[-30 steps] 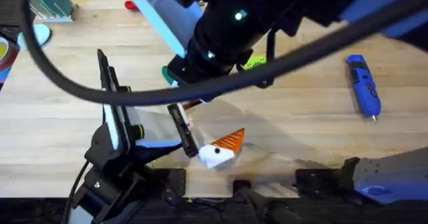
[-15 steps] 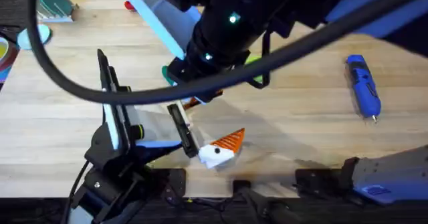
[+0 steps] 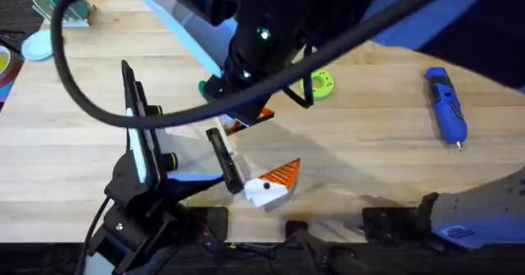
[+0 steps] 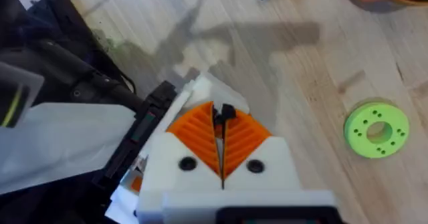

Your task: Pick up the gripper from the table and insert it into the empty holder that is missing its gripper. Then pick up a screw, insert it into the mounting hole, and use the screwdriver to tighten it. Finally, clean up the table by picking up the vegetable and placing it into the bucket.

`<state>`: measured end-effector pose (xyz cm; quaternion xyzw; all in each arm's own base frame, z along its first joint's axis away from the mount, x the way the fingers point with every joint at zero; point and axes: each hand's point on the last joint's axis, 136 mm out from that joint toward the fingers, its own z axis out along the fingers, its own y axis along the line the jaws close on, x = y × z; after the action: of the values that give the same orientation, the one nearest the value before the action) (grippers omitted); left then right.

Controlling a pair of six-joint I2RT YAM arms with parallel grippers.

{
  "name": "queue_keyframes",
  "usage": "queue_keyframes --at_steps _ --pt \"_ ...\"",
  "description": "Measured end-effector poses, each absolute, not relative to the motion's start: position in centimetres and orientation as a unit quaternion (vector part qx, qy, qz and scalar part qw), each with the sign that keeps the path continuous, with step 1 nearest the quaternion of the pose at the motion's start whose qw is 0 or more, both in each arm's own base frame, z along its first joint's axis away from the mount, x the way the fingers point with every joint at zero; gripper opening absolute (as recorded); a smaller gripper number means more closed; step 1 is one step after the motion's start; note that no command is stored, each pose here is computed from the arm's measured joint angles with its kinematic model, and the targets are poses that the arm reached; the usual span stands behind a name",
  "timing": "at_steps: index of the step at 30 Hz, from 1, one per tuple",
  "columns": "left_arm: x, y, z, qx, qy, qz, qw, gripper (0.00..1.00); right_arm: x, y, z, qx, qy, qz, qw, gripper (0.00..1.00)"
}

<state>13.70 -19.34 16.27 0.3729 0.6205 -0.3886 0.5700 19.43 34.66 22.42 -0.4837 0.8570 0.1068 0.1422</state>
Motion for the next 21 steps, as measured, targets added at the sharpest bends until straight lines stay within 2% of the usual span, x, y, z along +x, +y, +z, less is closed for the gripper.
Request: queue_keyframes --at_steps 13,21 --pt "13.7 -19.3 16.3 0.373 0.62 -0.389 0.57 0.993 19.9 35.3 22.5 -0.483 0.855 0.112 0.154 0.006" --pt "13.7 -19.3 16.3 0.373 0.62 -0.389 0.57 0.993 20.7 36.1 24.0 -0.476 0.848 0.132 0.19 0.005"
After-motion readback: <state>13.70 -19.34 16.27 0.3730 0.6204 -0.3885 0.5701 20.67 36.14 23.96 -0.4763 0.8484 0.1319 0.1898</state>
